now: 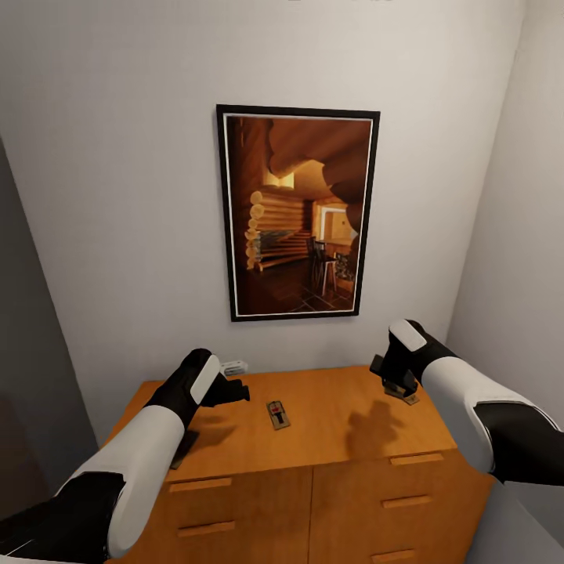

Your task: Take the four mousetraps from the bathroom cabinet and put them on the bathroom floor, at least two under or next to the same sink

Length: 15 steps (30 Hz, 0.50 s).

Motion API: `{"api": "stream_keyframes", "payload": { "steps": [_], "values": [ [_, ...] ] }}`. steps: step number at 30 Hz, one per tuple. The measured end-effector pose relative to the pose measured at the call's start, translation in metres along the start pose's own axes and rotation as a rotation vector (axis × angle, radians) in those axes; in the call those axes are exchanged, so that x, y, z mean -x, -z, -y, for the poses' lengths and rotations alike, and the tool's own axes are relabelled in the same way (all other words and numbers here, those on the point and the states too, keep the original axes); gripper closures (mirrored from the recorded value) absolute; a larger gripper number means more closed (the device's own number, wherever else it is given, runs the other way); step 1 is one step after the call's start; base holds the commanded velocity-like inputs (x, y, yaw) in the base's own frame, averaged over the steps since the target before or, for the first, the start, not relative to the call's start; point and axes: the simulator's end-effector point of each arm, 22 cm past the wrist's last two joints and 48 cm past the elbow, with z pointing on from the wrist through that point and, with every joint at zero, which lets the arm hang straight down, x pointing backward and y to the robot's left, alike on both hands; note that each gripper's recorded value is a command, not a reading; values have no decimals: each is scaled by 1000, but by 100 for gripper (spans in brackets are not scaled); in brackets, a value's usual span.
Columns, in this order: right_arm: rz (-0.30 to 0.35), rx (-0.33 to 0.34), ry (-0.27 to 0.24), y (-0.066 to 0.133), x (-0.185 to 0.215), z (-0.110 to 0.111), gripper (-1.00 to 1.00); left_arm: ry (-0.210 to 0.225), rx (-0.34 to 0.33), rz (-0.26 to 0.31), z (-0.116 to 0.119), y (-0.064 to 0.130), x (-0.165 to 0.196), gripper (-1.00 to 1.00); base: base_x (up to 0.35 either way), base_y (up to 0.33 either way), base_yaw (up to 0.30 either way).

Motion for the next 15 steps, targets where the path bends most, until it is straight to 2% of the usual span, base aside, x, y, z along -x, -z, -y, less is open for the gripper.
{"api": "stream_keyframes", "payload": {
  "steps": [7,15],
  "values": [
    [0,-2,-2,0,1,1,100,0,0,0,0,0,0,-100,-183,45,0],
    [0,-2,-2,0,1,2,100,1,1,0,-1,0,0,-100,-9,2,0]
  ]
}}
